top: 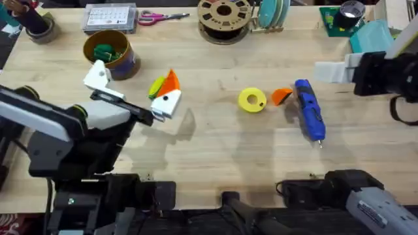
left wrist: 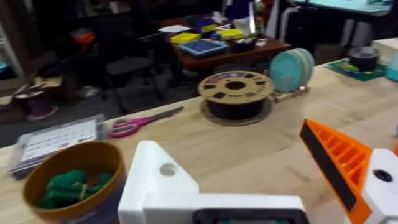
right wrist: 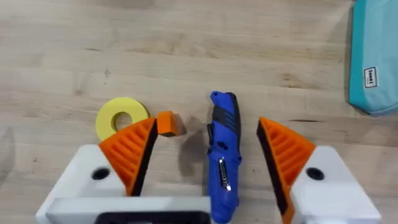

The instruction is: Pick up the gripper from the table and insert it into the empty holder that is missing its gripper. Then pick up a screw, insert it into the mounting hole, and use the screwdriver to tighten it. Finally, clean up the table by picking up the vegetable and placing it into the bucket.

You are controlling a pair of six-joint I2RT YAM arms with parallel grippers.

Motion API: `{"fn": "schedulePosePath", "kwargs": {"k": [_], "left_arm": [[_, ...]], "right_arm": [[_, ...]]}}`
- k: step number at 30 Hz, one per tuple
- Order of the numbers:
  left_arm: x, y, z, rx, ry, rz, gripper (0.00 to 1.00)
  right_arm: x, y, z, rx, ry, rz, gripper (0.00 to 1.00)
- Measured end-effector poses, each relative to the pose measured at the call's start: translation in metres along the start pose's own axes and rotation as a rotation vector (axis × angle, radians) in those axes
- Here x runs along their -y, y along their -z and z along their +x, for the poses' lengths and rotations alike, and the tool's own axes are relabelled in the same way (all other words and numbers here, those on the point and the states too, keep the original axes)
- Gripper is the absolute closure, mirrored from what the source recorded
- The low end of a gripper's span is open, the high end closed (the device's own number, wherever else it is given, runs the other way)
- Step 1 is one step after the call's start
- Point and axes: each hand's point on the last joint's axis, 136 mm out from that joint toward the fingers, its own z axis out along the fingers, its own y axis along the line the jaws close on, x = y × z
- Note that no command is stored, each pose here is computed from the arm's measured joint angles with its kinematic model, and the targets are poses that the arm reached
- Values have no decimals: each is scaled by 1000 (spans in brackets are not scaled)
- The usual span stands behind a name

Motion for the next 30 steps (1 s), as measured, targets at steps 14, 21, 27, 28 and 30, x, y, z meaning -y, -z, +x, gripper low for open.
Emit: {"fn": "schedulePosePath", "kwargs": {"k": [14, 21, 27, 28, 30], "left_arm": [[63, 16, 7, 62, -16, 351, 15], [94, 31, 15, 60, -9, 554, 14], [113, 45, 18, 47, 9, 690, 14], [115, 46, 21, 34, 21, 704, 14], [118, 48, 25, 13, 42, 722, 14]], "right_arm": [[0, 0, 0, 0, 0, 0, 4], [0, 0, 0, 0, 0, 0, 3], [0, 0, 0, 0, 0, 0, 4], [0, 0, 0, 0, 0, 0, 4], [0, 0, 0, 0, 0, 0, 4]]}}
